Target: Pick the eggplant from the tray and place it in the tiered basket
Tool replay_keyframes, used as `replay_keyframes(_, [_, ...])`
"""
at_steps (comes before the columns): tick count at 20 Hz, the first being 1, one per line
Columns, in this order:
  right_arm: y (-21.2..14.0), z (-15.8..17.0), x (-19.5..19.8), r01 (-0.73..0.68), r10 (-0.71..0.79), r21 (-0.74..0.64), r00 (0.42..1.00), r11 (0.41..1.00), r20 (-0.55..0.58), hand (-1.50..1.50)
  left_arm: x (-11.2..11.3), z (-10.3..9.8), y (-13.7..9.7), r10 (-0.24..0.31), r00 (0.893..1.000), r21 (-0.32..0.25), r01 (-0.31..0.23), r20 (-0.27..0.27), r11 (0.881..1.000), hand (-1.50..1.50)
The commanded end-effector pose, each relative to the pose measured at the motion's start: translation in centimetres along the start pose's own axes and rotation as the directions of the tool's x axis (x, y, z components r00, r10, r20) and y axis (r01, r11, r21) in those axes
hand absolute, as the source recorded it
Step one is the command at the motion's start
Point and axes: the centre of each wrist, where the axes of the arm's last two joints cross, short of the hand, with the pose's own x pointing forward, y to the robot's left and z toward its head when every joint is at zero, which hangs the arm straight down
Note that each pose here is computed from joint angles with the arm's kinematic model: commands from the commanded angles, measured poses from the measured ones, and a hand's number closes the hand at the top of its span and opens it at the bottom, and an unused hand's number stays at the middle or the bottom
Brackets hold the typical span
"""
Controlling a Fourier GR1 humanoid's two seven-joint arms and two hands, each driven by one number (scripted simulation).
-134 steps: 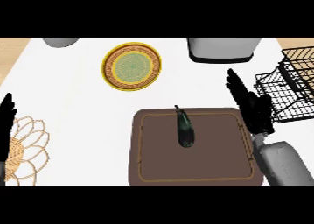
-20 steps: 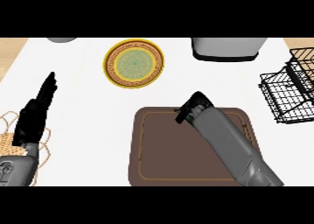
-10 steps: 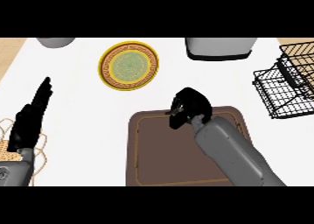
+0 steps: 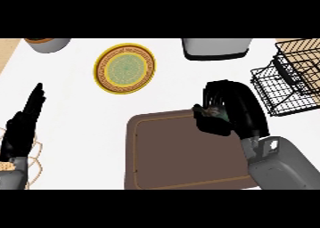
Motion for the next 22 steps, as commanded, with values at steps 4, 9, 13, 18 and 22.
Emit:
replay_keyframes(4, [-10.5,6.3,-0.4,-0.044,0.071,-0.261,0.993,0.964,0.094,1.50,0.5,-0.3,-0.3,0.004,1.000,-0.013,-0.004,0.026,1.000,0.00])
replay_keyframes(9, [-15.9,7.8,-0.7,-0.184,0.199,-0.326,0.980,0.927,0.012,1.50,1.5,-0.8,-1.3,0.010,0.999,-0.047,-0.008,0.048,0.999,0.00])
replay_keyframes(13, [-19.1,7.3,-2.9,-0.103,0.110,-0.287,0.994,0.952,0.007,1.50,1.3,-0.1,-1.6,0.025,0.998,-0.043,-0.022,0.062,0.999,0.00])
replay_keyframes(18, [-21.5,4.6,-5.7,-0.186,0.190,-0.271,0.982,0.945,-0.009,1.50,3.0,-1.4,-1.2,0.015,0.998,-0.067,-0.011,0.054,0.998,0.00])
replay_keyframes(22, [-20.8,2.7,-6.9,-0.278,0.282,-0.316,0.959,0.907,-0.034,1.50,1.5,-1.2,-0.2,0.012,0.998,-0.058,-0.009,0.062,0.998,0.00])
